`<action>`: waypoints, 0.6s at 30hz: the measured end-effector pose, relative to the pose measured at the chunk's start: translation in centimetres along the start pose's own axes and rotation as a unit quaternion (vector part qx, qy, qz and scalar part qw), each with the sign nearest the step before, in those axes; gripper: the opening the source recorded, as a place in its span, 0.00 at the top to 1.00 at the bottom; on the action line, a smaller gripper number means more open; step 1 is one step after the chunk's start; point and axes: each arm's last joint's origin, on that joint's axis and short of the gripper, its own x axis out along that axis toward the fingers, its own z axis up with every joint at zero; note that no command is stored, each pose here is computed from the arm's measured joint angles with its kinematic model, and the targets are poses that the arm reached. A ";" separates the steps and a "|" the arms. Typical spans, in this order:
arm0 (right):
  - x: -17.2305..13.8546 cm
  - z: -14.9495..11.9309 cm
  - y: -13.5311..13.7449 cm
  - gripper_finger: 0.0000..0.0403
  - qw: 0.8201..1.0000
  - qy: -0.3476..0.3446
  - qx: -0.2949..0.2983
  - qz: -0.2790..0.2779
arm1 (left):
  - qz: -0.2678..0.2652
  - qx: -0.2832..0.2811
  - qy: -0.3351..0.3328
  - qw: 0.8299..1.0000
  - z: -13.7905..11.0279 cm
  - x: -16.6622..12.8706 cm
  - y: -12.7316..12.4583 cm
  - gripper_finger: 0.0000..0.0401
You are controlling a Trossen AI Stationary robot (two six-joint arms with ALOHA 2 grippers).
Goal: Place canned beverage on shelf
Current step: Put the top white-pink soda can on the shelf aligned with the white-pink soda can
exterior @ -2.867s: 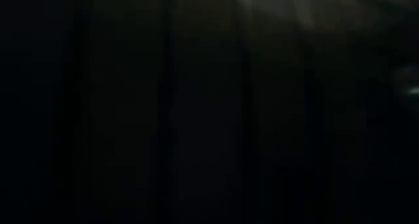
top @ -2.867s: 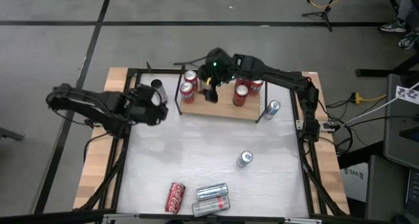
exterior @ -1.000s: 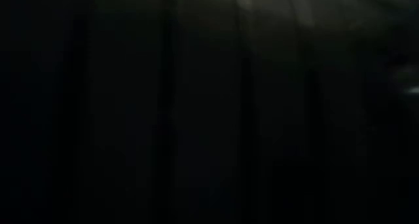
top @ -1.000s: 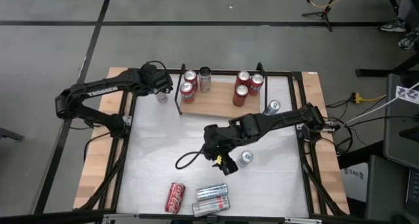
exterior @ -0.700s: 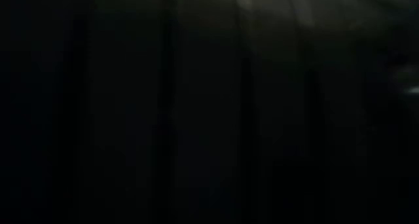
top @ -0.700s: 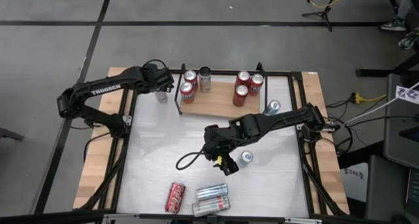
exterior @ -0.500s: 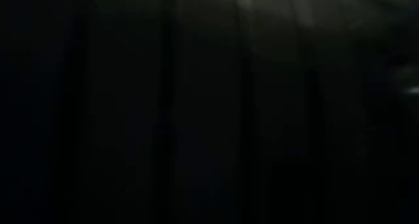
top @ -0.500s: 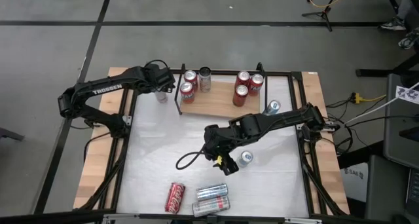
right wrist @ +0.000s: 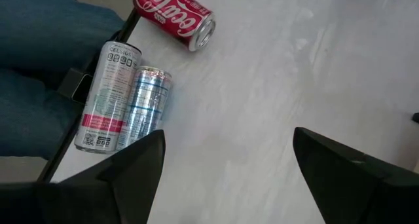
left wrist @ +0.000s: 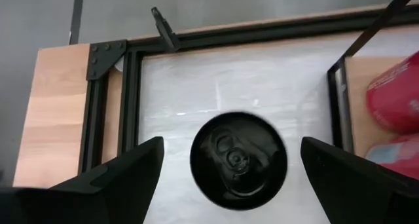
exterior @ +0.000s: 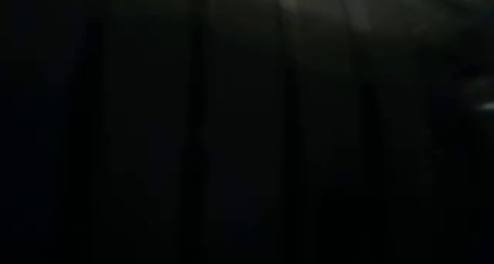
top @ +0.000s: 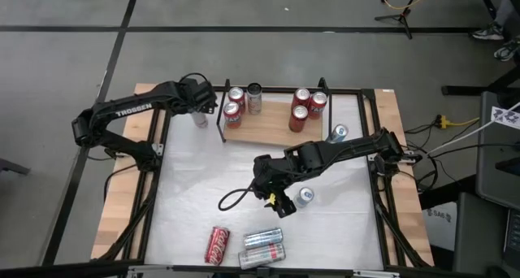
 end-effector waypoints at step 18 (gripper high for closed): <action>0.0 0.0 0.0 0.19 1.000 0.000 0.000 0.000 | -0.012 0.019 -0.010 1.000 -3.8 5.7 -0.4 0.12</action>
